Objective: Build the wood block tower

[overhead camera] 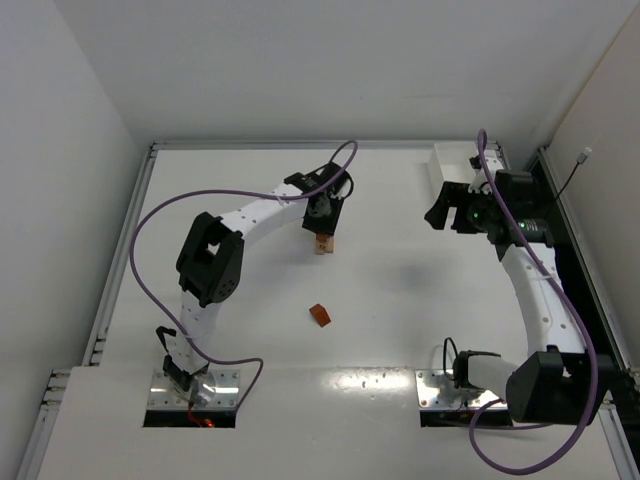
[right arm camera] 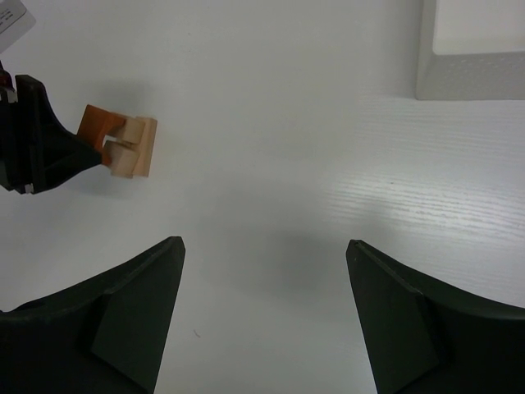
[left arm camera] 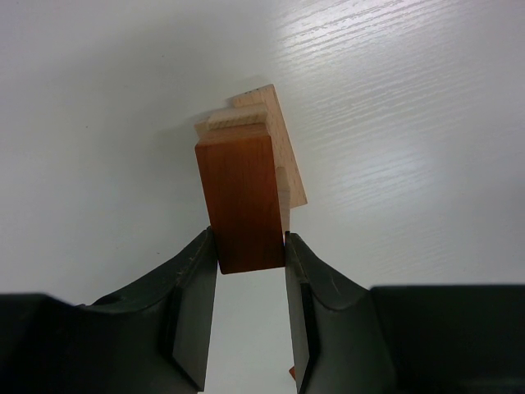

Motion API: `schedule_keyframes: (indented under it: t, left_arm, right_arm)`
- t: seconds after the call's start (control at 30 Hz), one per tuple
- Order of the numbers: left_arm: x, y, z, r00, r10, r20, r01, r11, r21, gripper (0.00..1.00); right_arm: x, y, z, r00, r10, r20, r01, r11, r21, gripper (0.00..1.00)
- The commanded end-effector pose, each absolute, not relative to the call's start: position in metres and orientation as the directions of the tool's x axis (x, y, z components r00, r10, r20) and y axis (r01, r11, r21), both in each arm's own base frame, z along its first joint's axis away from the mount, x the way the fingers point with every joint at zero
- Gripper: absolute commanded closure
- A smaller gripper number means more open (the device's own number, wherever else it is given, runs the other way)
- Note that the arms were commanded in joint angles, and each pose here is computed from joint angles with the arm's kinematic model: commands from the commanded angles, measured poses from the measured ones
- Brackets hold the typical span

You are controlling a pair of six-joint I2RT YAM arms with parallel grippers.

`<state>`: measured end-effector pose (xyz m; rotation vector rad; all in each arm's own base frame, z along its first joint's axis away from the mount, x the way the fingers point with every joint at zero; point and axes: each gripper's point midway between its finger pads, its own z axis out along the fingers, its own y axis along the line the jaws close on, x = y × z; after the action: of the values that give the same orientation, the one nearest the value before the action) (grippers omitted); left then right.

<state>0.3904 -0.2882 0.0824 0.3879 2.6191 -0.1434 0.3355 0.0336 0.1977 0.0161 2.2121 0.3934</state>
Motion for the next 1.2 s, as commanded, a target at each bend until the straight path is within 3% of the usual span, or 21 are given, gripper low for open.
schedule_keyframes:
  t: [0.0, 0.07, 0.27, 0.37, 0.43, 0.57, 0.67, 0.83, 0.97, 1.07, 1.17]
  left_arm:
    - [0.392, -0.298, 0.084, -0.836, 0.238, -0.494, 0.300, 0.953, -0.050, 0.89]
    - [0.391, -0.299, 0.084, -0.838, 0.238, -0.492, 0.304, 0.951, -0.057, 0.87]
    - [0.391, -0.303, 0.084, -0.837, 0.237, -0.493, 0.313, 0.947, -0.077, 0.68]
    - [0.388, -0.303, 0.081, -0.839, 0.251, -0.484, 0.326, 0.942, -0.076, 0.64]
    - [0.388, -0.303, 0.081, -0.839, 0.251, -0.484, 0.326, 0.942, -0.076, 0.50]
    - [0.386, -0.302, 0.082, -0.839, 0.251, -0.484, 0.326, 0.942, -0.076, 0.33]
    - [0.387, -0.301, 0.088, -0.835, 0.238, -0.496, 0.315, 0.946, -0.077, 0.31]
    - [0.395, -0.303, 0.152, -0.756, 0.176, -0.630, 0.319, 0.940, -0.121, 0.30]
    - [0.391, -0.289, 0.232, -0.616, 0.078, -0.784, 0.323, 0.933, -0.161, 0.26]
    - [0.388, -0.251, 0.288, -0.494, -0.006, -0.870, 0.255, 0.955, -0.151, 0.19]
    - [0.404, -0.185, 0.317, -0.422, -0.083, -0.903, 0.072, 0.989, -0.125, 0.15]
  right_arm:
    - [0.343, 0.034, 0.207, -0.586, 0.156, -0.795, -0.144, 0.945, 0.293, 0.23]
    - [0.343, 0.034, 0.207, -0.586, 0.156, -0.795, -0.144, 0.945, 0.293, 0.23]
    - [0.343, 0.034, 0.207, -0.586, 0.156, -0.795, -0.144, 0.945, 0.293, 0.23]
    - [0.343, 0.034, 0.207, -0.586, 0.156, -0.795, -0.144, 0.945, 0.293, 0.23]
    - [0.341, 0.035, 0.204, -0.594, 0.157, -0.789, -0.142, 0.945, 0.295, 0.23]
    - [0.341, 0.035, 0.204, -0.594, 0.157, -0.789, -0.142, 0.945, 0.295, 0.23]
    - [0.340, 0.035, 0.200, -0.601, 0.158, -0.784, -0.139, 0.945, 0.297, 0.23]
    - [0.333, 0.040, 0.191, -0.599, 0.105, -0.794, -0.193, 0.943, 0.270, 0.25]
    - [0.318, 0.054, 0.174, -0.553, -0.047, -0.832, -0.326, 0.931, 0.165, 0.26]
    - [0.301, 0.083, 0.166, -0.486, -0.274, -0.830, -0.512, 0.859, 0.016, 0.32]
    - [0.281, 0.141, 0.186, -0.329, -0.433, -0.839, -0.707, 0.702, -0.084, 0.32]
